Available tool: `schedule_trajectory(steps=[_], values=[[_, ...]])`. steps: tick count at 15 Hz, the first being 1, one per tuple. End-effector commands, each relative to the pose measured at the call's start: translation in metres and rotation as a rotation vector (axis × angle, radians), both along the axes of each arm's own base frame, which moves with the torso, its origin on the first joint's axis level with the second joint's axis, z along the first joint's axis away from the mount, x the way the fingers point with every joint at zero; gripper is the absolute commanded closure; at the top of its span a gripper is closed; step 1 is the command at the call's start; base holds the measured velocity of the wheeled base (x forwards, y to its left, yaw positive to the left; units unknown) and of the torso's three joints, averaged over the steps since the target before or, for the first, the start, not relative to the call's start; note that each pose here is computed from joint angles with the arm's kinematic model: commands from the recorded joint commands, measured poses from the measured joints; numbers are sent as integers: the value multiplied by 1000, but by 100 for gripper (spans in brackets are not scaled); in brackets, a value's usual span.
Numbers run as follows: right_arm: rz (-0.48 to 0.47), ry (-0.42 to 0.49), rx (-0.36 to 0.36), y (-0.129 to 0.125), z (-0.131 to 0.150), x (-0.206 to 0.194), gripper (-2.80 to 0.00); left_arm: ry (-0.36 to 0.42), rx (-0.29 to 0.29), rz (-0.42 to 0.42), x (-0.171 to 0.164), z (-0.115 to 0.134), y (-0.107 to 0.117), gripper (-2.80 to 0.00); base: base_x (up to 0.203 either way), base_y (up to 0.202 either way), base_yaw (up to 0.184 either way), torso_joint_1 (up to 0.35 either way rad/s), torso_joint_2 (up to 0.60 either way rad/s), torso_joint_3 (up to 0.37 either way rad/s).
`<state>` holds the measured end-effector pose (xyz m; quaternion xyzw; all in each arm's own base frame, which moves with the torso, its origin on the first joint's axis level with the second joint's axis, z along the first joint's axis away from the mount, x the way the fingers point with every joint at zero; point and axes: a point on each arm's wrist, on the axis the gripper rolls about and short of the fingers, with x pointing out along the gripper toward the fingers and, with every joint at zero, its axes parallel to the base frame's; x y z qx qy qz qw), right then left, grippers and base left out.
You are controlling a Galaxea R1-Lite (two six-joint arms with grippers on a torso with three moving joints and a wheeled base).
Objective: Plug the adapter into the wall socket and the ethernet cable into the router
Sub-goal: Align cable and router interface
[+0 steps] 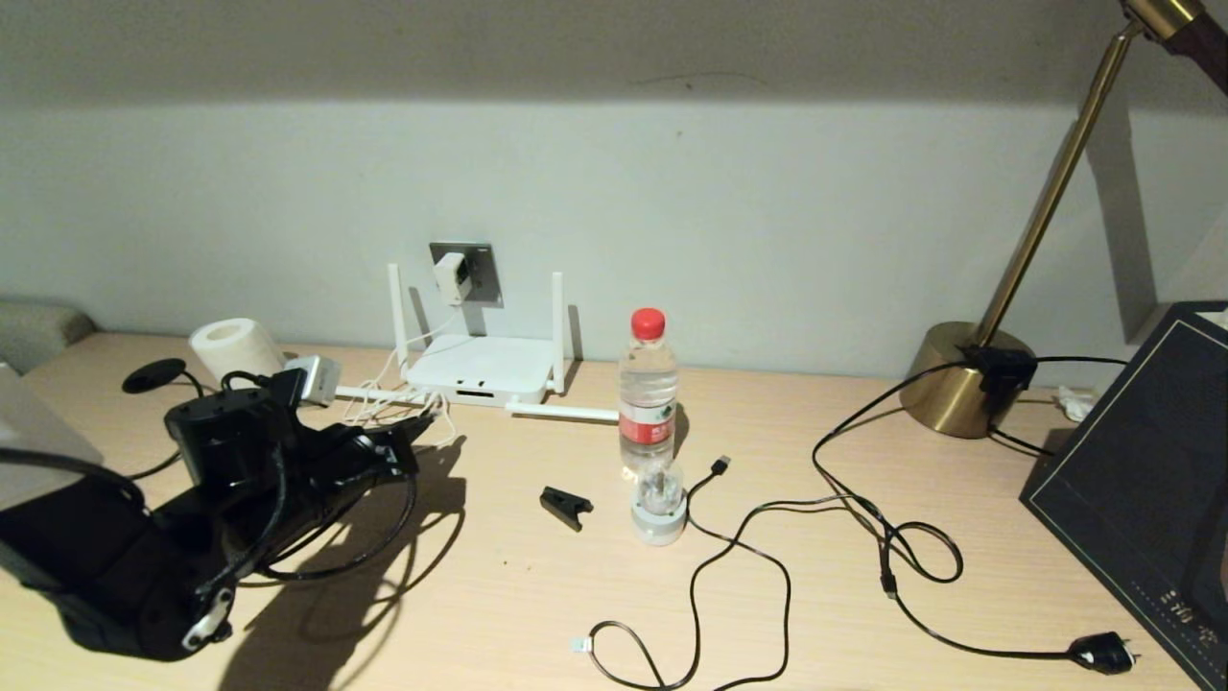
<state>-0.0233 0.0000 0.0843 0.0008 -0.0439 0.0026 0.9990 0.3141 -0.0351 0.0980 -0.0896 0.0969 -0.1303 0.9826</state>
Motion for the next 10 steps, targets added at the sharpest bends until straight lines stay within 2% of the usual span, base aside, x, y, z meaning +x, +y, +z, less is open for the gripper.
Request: schedule_trajectory(steps=[1, 8, 10], values=[[0, 36, 0, 0, -10, 3, 0, 4, -2, 0, 14, -9, 2, 0, 0, 0, 0, 0, 0, 0], [1, 36, 0, 0, -10, 3, 0, -48, -5, 9, 51, -19, 3, 0, 0, 0, 0, 0, 0, 0], [1, 36, 0, 0, -10, 3, 0, -42, -5, 9, 54, -23, 2, 0, 0, 0, 0, 0, 0, 0]])
